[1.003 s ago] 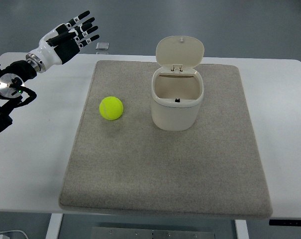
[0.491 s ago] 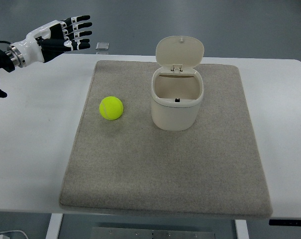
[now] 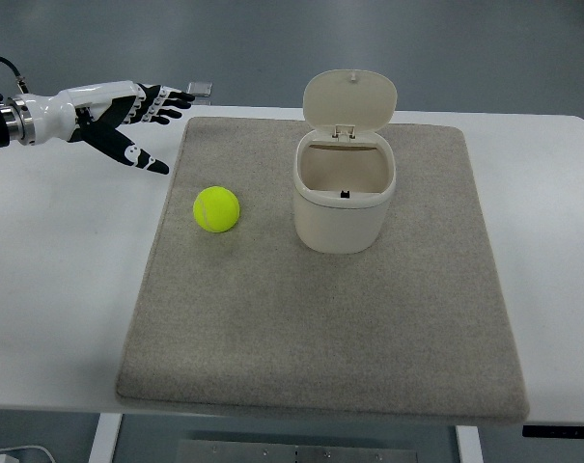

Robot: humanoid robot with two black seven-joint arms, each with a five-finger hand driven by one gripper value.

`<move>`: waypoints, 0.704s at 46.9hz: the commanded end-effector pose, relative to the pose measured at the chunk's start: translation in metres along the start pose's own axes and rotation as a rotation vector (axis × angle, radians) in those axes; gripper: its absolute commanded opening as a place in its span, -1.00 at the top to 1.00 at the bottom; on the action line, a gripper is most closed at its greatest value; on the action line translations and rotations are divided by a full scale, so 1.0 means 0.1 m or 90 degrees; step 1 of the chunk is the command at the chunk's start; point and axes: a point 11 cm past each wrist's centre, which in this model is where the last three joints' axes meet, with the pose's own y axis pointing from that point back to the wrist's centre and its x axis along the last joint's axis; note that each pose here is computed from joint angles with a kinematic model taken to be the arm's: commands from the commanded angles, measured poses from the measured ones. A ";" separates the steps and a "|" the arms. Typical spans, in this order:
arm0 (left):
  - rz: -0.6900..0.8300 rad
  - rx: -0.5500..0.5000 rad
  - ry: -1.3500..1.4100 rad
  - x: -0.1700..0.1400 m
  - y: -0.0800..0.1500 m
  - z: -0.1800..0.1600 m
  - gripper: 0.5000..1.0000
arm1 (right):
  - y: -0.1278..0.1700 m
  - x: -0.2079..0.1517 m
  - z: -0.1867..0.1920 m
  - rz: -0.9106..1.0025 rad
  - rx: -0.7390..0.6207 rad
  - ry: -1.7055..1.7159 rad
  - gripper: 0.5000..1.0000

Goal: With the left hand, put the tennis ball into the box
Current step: 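Reach the left hand down toward the yellow-green tennis ball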

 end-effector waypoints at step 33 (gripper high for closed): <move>-0.057 0.024 -0.344 -0.63 -0.53 0.19 -0.93 | 0.00 0.00 0.00 0.000 0.000 0.000 -0.75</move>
